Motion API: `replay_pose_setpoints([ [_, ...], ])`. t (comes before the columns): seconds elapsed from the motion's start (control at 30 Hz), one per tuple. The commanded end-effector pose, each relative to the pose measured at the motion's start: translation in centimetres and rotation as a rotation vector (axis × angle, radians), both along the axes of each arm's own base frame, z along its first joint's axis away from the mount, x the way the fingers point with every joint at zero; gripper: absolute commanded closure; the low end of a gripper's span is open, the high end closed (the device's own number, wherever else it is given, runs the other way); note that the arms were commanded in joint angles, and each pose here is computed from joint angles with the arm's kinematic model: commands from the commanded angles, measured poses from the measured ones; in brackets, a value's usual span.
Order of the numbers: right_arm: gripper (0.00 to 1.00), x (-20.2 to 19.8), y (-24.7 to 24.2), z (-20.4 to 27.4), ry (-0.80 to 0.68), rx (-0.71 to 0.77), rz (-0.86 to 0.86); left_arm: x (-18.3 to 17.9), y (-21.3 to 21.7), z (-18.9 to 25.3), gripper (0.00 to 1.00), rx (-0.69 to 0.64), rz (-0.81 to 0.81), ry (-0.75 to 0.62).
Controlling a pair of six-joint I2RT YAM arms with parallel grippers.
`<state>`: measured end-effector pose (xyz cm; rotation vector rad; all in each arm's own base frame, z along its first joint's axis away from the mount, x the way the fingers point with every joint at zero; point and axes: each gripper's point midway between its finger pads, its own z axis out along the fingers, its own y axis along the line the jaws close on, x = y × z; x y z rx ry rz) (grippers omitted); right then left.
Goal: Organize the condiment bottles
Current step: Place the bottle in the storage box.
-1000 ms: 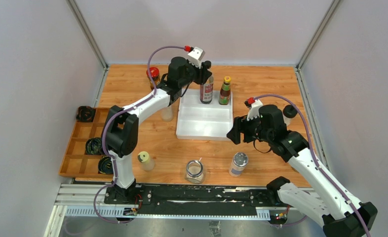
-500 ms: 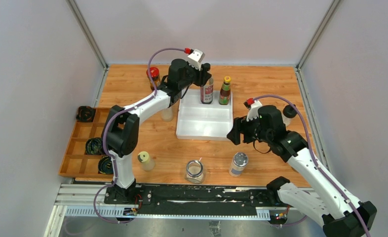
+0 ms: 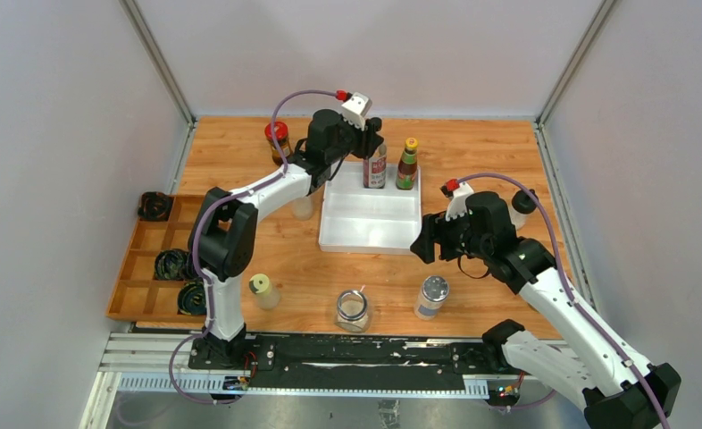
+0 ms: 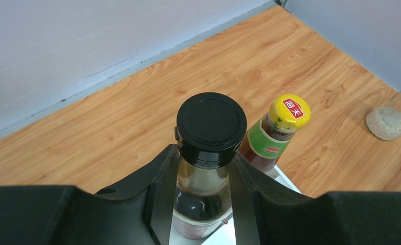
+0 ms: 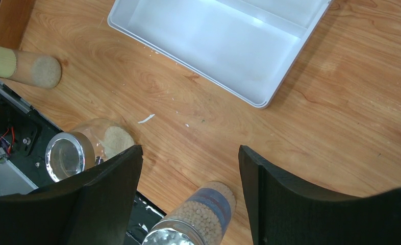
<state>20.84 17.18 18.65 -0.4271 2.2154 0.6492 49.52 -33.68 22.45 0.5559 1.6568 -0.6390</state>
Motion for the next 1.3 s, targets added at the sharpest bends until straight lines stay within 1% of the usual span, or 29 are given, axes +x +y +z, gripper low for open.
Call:
replay_pose_setpoints([
  [0.0,0.26,-0.6,0.0,-1.0,0.028,-0.013,0.006,0.6,-0.6,4.2,0.60,-0.074,-0.006,-0.123],
  [0.13,0.26,-0.6,0.0,-1.0,0.031,-0.013,0.005,0.5,-0.5,4.3,0.60,-0.070,-0.002,-0.129],
  [0.2,0.26,-0.6,0.1,-1.0,0.031,-0.010,0.006,0.4,-0.6,4.4,0.58,-0.069,-0.009,-0.133],
  [0.4,0.26,-0.6,0.2,-1.0,0.033,-0.004,0.005,0.0,-0.6,4.8,0.44,-0.071,-0.025,-0.138],
  [0.43,0.26,-0.6,0.2,-1.0,0.032,-0.004,0.006,-0.1,-0.6,4.7,0.43,-0.070,-0.028,-0.136],
  [0.7,0.26,-0.7,0.2,-0.9,0.031,0.000,0.006,-0.5,-0.3,5.1,0.38,-0.071,-0.027,-0.141],
  [1.07,0.26,-0.9,0.4,0.0,0.019,0.022,0.011,-1.8,0.4,7.5,0.29,-0.080,-0.032,-0.162],
  [1.27,0.26,-1.2,0.5,1.0,0.008,0.039,0.014,-3.6,2.4,8.3,0.26,-0.057,0.017,-0.141],
])
